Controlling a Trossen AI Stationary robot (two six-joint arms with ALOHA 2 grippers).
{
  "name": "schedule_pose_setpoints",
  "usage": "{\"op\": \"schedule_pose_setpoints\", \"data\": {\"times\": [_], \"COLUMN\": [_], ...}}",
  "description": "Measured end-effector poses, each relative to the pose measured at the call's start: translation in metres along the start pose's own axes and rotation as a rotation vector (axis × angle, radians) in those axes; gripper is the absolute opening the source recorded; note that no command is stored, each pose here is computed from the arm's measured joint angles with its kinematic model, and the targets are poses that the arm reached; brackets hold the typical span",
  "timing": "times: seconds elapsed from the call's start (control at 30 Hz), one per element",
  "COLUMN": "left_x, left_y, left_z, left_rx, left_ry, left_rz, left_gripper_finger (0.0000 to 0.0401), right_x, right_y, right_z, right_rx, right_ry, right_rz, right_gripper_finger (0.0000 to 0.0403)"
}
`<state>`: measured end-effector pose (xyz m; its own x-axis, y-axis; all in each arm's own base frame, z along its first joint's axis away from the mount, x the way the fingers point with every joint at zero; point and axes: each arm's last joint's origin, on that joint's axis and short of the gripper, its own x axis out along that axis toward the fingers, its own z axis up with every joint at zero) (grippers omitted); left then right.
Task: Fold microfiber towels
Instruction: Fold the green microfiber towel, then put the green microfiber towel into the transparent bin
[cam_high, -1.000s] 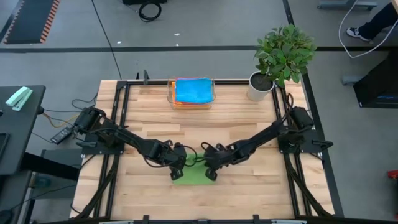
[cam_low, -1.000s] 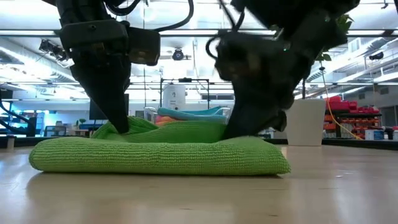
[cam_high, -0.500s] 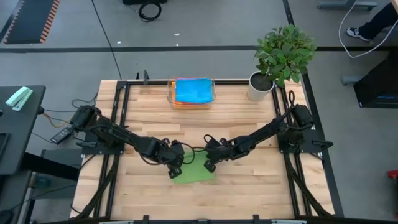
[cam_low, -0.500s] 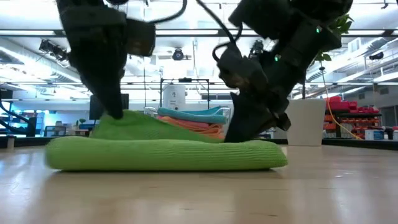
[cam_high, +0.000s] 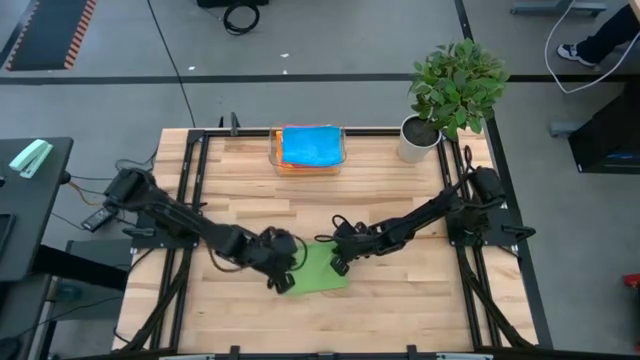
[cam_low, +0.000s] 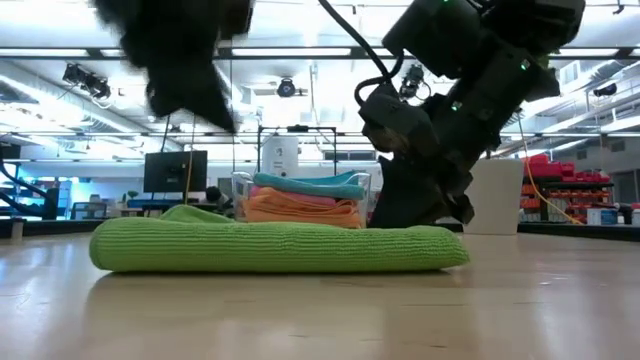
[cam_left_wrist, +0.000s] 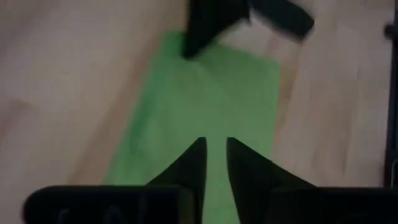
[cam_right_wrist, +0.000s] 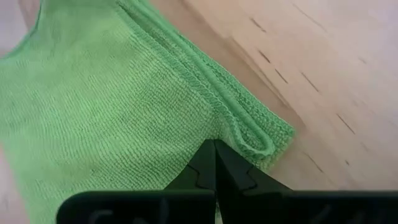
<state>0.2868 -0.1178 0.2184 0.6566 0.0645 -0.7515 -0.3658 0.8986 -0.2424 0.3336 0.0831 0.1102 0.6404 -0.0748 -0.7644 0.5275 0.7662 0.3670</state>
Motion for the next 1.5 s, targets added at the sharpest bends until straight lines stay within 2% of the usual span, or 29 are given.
{"op": "schedule_pose_setpoints", "data": {"times": [0.17,0.27,0.47,0.67,0.73,0.97,1.07,1.13,1.23,1.3,1.43,1.5], "left_x": [0.032,0.041,0.051,0.060,0.061,0.029,0.007,-0.005,-0.011,-0.013,-0.009,-0.005], "left_y": [0.006,0.015,0.038,0.057,0.058,0.048,0.045,0.037,0.022,0.010,-0.007,-0.014], "left_z": [-0.023,-0.033,-0.042,-0.054,-0.053,-0.021,-0.010,-0.010,-0.026,-0.038,-0.063,-0.069], "left_rx": [-0.009,-0.021,-0.052,-0.090,-0.071,0.114,0.117,0.104,0.186,0.311,0.615,0.691], "left_ry": [0.050,0.072,0.088,0.069,0.055,-0.071,-0.142,-0.157,-0.083,-0.066,-0.047,-0.067], "left_rz": [0.041,0.077,0.125,0.121,0.099,-0.001,-0.056,-0.125,-0.242,-0.294,-0.326,-0.350], "left_gripper_finger": [0.0010,0.0013,0.0006,0.0017,0.0017,0.0006,0.0014,0.0029,0.0053,0.0070,0.0114,0.0141], "right_x": [-0.017,-0.024,-0.010,-0.006,-0.008,-0.057,-0.081,-0.094,-0.104,-0.105,-0.098,-0.093], "right_y": [0.009,0.010,-0.004,-0.013,-0.013,0.001,0.008,0.015,0.027,0.035,0.050,0.056], "right_z": [0.010,0.014,0.012,0.015,0.017,0.038,0.040,0.033,0.011,-0.004,-0.034,-0.047], "right_rx": [-0.037,-0.044,-0.064,-0.084,-0.127,-0.264,-0.307,-0.393,-0.588,-0.752,-1.091,-1.205], "right_ry": [-0.050,-0.067,-0.019,-0.014,-0.010,-0.054,-0.068,-0.048,-0.002,0.008,0.012,-0.001], "right_rz": [-0.019,-0.028,-0.100,-0.125,-0.118,-0.007,0.044,0.093,0.139,0.164,0.215,0.228], "right_gripper_finger": [0.0003,0.0003,0.0003,0.0003,0.0003,0.0016,0.0028,0.0038,0.0055,0.0071,0.0110,0.0133]}}
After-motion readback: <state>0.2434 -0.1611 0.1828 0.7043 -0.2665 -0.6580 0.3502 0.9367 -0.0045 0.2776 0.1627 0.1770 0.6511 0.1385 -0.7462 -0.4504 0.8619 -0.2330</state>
